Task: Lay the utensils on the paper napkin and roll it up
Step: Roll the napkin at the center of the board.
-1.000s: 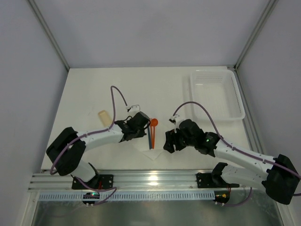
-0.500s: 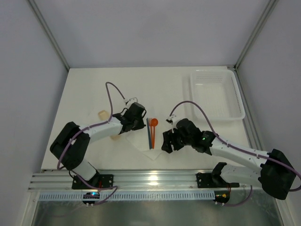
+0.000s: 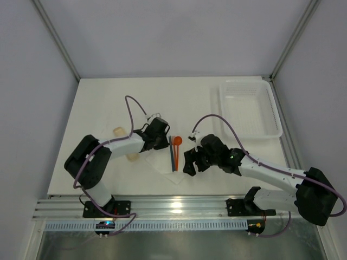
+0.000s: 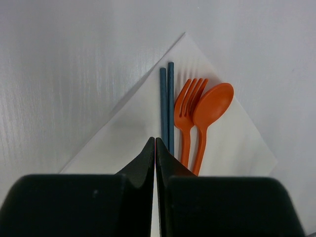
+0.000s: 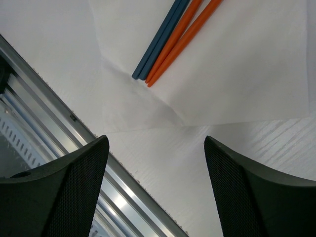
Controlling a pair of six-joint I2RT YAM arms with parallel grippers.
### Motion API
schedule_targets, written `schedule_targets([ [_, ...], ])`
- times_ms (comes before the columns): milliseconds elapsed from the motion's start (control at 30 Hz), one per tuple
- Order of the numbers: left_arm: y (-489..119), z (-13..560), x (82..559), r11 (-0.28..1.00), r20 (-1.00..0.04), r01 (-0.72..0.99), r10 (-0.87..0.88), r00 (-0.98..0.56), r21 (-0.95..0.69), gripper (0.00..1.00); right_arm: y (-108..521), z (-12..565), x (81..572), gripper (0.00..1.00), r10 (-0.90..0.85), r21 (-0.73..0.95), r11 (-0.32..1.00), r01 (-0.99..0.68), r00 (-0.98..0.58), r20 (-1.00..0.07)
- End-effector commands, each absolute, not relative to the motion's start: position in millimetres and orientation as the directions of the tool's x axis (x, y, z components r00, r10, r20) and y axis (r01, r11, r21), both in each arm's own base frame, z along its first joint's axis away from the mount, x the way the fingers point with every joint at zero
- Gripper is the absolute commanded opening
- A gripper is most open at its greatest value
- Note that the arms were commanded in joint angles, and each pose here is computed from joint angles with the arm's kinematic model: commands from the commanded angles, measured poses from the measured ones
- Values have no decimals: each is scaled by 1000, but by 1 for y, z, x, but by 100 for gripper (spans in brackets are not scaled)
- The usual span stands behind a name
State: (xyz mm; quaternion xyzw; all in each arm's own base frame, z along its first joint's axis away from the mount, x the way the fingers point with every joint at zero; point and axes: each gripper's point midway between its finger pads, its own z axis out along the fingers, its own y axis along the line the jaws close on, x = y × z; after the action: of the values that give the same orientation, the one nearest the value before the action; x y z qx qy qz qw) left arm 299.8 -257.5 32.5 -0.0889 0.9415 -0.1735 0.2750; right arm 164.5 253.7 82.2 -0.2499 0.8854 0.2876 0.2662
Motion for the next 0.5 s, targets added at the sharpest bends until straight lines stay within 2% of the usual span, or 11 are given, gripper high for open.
schedule_targets([
  [0,-269,40,310,905,-502,-52,-281,-818,-422,0,271,101,172,82,-285,385,657,-649,-686,-670],
  [300,-260,27,309,915,-481,-96,-293,-826,-392,0,281,96,151,85,-401,349,583,-734,-633,-662],
  [467,-255,16,304,921,-452,-129,-299,-840,-369,0,282,89,155,89,-468,202,630,-750,-574,-672],
])
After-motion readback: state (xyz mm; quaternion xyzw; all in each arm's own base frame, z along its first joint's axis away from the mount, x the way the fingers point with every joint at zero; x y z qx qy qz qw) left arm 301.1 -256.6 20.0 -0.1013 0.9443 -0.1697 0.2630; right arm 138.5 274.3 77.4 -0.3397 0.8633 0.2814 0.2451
